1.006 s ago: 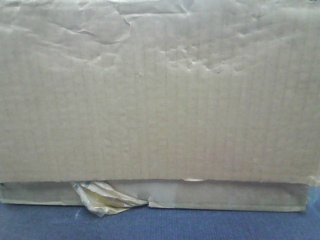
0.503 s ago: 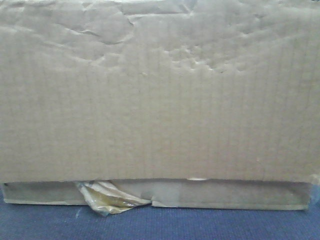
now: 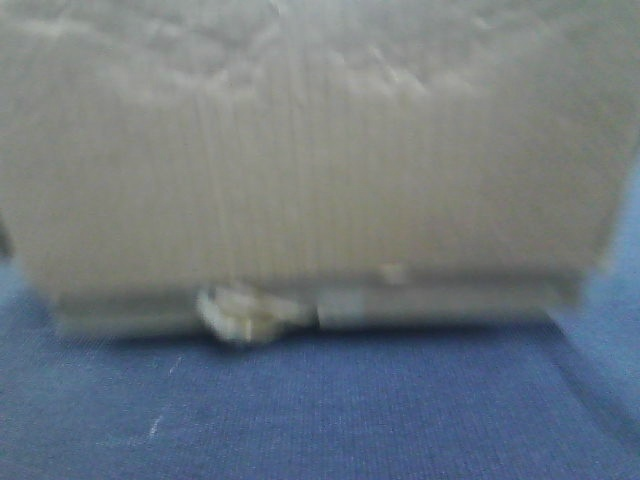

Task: Stack two boxes on right shelf middle
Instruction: 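Close the right gripper on the wall and lift both stacked boxes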

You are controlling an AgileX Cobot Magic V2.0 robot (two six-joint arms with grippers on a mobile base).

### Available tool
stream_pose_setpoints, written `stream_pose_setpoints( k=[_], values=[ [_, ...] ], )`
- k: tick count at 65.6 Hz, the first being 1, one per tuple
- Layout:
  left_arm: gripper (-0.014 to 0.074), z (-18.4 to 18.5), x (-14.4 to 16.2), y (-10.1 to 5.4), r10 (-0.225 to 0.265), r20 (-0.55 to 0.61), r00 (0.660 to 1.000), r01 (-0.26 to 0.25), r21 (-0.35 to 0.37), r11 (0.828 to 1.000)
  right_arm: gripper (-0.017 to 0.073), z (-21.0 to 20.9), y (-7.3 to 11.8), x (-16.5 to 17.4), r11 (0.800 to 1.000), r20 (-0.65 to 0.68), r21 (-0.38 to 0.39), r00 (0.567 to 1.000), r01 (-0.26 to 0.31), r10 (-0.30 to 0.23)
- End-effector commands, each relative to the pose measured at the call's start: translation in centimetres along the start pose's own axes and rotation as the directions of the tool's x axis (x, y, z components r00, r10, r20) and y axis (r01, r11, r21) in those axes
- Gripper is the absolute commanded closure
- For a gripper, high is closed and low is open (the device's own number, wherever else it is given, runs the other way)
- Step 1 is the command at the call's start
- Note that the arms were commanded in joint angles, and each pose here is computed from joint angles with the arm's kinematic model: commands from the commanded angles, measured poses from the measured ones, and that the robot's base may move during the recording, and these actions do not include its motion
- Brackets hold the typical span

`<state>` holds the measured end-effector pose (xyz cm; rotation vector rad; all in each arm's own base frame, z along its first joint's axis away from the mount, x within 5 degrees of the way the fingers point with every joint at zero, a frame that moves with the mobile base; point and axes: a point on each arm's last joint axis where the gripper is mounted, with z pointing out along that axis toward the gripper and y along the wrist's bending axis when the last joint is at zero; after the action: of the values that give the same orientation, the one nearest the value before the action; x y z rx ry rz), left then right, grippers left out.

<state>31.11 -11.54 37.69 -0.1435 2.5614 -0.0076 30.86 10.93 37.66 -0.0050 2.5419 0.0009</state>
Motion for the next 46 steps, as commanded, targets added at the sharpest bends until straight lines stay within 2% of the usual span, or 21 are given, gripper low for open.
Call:
stream_pose_setpoints(
  k=[1, 7, 17, 31, 43, 46],
  values=[
    [0.0705, -1.8, -1.9, 1.1, -0.040, 0.131, 0.991, 0.037, 0.024, 0.999, 0.0718, -1.8, -0.2, -1.8, 1.000, 0.163, -0.010, 0.987, 0.012, -0.010],
    [0.0705, -2.7, -3.3, 1.7, -0.060, 0.210, 0.976, 0.050, 0.051, 0.997, 0.0718, -2.5, 0.1, -2.8, 0.999, 0.252, -0.041, 0.968, 0.016, -0.005],
    [0.0705, -4.1, -5.0, 2.2, -0.062, 0.328, 0.943, 0.034, 0.091, 0.995, 0.0718, -3.2, 0.0, -4.1, 0.995, 0.376, -0.075, 0.922, -0.069, 0.093],
    [0.0705, -4.9, -6.1, 2.0, -0.048, 0.433, 0.900, -0.002, 0.114, 0.994, 0.0718, -3.7, -0.4, -4.8, 0.994, 0.453, -0.044, 0.885, -0.097, 0.106],
    [0.0705, -5.3, -6.5, 1.9, -0.041, 0.481, 0.876, -0.017, 0.115, 0.993, 0.0718, -3.5, -0.4, -5.4, 0.998, 0.508, -0.019, 0.859, -0.058, 0.059],
    [0.0705, -5.5, -6.5, 2.0, -0.035, 0.487, 0.873, -0.020, 0.107, 0.994, 0.0718, -3.4, -0.4, -5.5, 0.997, 0.512, -0.029, 0.856, -0.069, 0.074]
  ],
)
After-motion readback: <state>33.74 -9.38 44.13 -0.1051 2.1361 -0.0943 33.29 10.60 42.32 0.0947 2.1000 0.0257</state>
